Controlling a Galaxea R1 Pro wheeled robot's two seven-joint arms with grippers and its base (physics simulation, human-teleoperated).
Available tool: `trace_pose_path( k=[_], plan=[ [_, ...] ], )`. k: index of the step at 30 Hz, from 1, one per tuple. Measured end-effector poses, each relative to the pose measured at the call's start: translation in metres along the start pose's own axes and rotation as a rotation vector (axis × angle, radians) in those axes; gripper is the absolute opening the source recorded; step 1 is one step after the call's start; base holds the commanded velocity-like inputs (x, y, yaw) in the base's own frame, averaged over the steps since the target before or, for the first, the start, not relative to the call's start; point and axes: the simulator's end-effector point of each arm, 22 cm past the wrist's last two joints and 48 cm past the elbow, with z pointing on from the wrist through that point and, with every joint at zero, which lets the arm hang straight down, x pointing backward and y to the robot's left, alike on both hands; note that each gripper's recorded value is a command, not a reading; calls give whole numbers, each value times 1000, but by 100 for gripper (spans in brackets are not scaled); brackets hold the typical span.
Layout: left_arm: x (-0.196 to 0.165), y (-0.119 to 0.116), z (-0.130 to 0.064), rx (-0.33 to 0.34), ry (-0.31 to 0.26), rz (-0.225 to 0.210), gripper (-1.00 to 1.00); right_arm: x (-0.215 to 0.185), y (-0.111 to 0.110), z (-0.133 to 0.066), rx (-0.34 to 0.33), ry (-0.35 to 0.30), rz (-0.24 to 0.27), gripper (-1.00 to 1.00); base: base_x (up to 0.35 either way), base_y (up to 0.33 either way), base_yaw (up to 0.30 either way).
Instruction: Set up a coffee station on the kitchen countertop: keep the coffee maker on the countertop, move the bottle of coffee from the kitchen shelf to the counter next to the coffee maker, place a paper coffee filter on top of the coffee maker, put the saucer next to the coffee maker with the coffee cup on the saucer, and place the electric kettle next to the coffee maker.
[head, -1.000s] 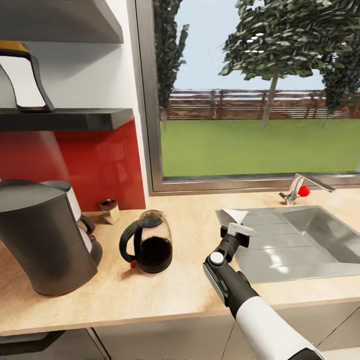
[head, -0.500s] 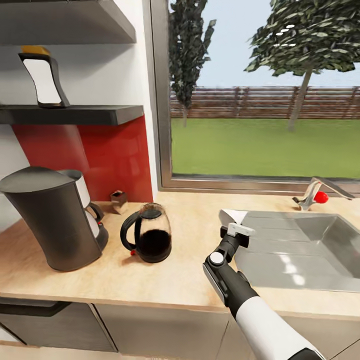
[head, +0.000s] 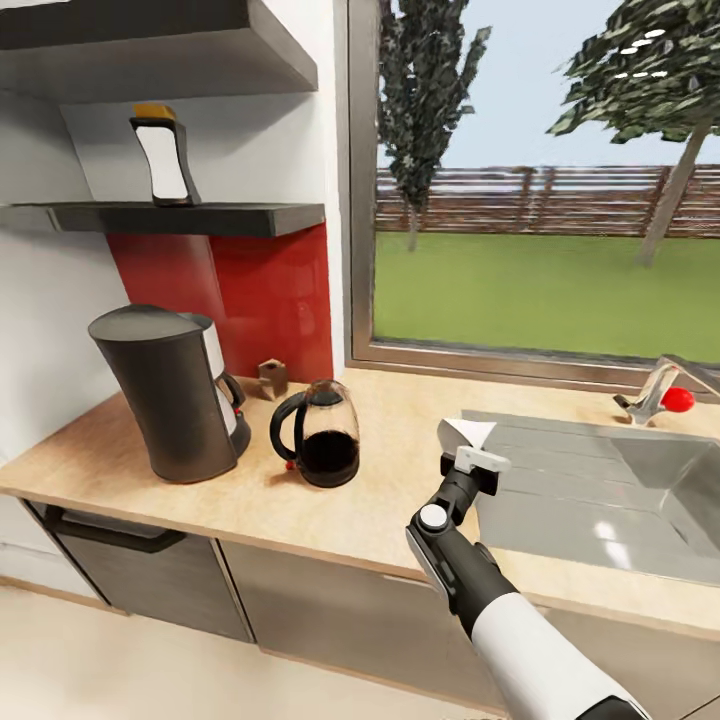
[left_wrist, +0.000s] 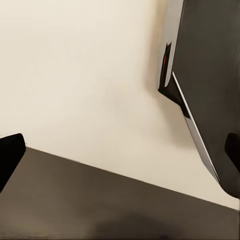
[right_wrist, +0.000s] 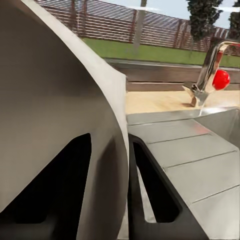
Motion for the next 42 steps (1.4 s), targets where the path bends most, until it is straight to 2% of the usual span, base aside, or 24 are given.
trace_pose_path(
  k=[20,26,29,31,34,37,38,40,42],
  plan=[
    [7,1,-1,-3,19,-1,100,10,6,-1,-12,11,-14,-100,-13,-8,208],
    [8,1,-1,-2,20,-2,100,-8,31,-15,-84,-39,-43,-100,0,0,13],
    [8,1,-1,-2,20,-2,100,-43,44,-16,-135,-45,-38,-100,0,0,0],
    [8,1,-1,-2,19,-1,100,-82,61,-18,-225,-34,-61,-100,0,0,0],
    [8,1,-1,-2,20,-1,100,-123,68,-17,-265,-42,-62,-100,0,0,0],
    [8,1,-1,-2,21,0,100,-160,84,-13,-320,3,-79,-100,0,0,0],
    [8,1,-1,-3,21,0,100,-168,95,-12,-367,45,-83,-100,0,0,0],
    [8,1,-1,-3,21,0,100,-174,104,-11,-406,80,-79,-100,0,0,0],
    [8,1,-1,-3,21,0,100,-185,119,-12,-475,158,-67,-100,0,0,0]
  ],
)
